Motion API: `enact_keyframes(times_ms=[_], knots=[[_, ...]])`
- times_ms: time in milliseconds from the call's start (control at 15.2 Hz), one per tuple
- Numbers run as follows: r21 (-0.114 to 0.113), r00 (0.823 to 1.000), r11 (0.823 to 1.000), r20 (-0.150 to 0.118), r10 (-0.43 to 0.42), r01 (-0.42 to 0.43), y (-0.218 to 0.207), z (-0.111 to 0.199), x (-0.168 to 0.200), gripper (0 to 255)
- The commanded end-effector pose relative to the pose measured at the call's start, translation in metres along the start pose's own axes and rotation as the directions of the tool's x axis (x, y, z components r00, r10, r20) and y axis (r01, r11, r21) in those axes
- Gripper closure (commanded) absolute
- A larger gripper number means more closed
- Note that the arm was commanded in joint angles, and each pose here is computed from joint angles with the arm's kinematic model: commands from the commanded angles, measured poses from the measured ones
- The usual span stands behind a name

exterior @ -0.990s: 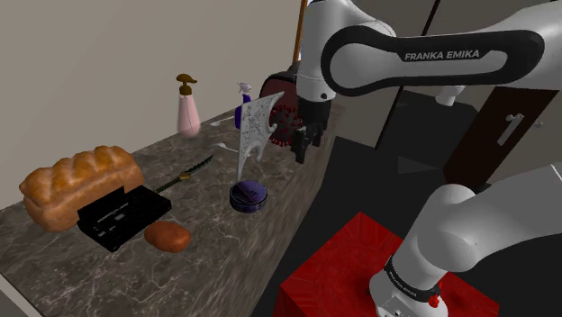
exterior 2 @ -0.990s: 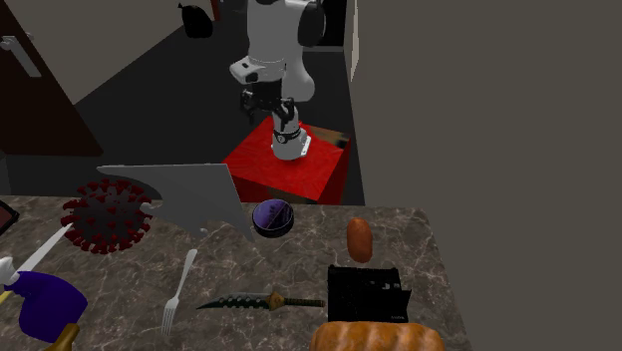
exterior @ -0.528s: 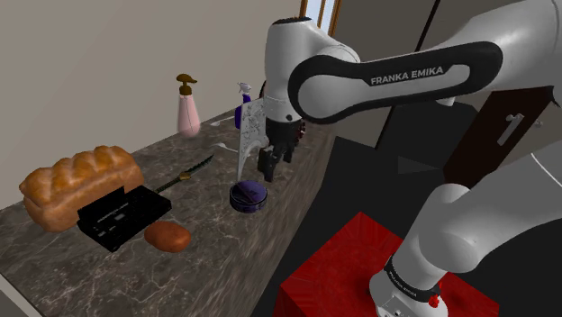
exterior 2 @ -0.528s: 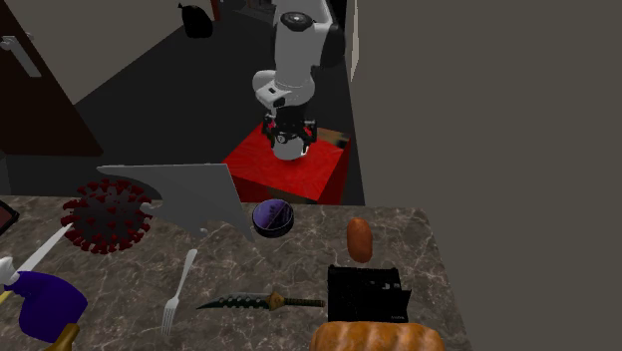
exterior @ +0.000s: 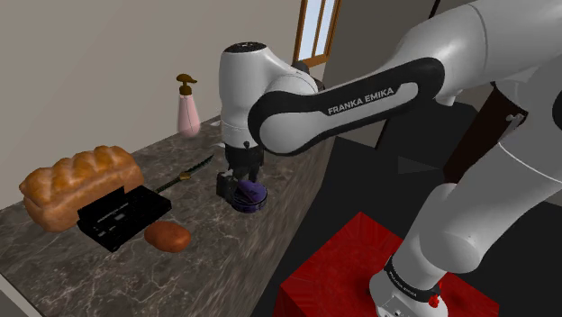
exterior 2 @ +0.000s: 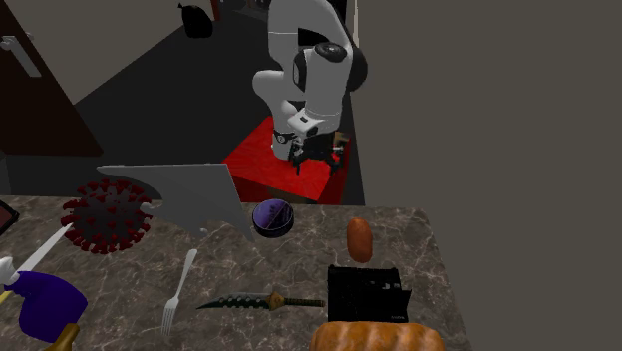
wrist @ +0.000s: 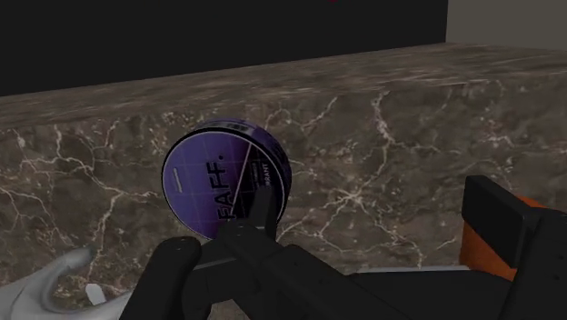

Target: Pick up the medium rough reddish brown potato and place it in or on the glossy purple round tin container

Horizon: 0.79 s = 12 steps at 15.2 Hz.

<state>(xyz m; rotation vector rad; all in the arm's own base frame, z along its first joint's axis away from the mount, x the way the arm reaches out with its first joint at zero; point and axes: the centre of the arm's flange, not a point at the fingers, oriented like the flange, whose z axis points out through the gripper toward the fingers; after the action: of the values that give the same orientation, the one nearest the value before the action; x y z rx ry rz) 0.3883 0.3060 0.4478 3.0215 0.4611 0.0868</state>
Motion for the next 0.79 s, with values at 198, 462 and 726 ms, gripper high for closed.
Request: enact_keyframes(times_ms=[198, 462, 726], knots=[[0.012, 0.999, 1.0, -0.031, -0.022, 0.022, -0.049, 0.022, 0.027, 0], [0.02, 0.998, 0.999, -0.055, -0.04, 0.041, -0.091, 0.039, 0.048, 0], [0.027, 0.995, 0.998, -0.079, -0.058, 0.06, -0.133, 0.055, 0.07, 0]])
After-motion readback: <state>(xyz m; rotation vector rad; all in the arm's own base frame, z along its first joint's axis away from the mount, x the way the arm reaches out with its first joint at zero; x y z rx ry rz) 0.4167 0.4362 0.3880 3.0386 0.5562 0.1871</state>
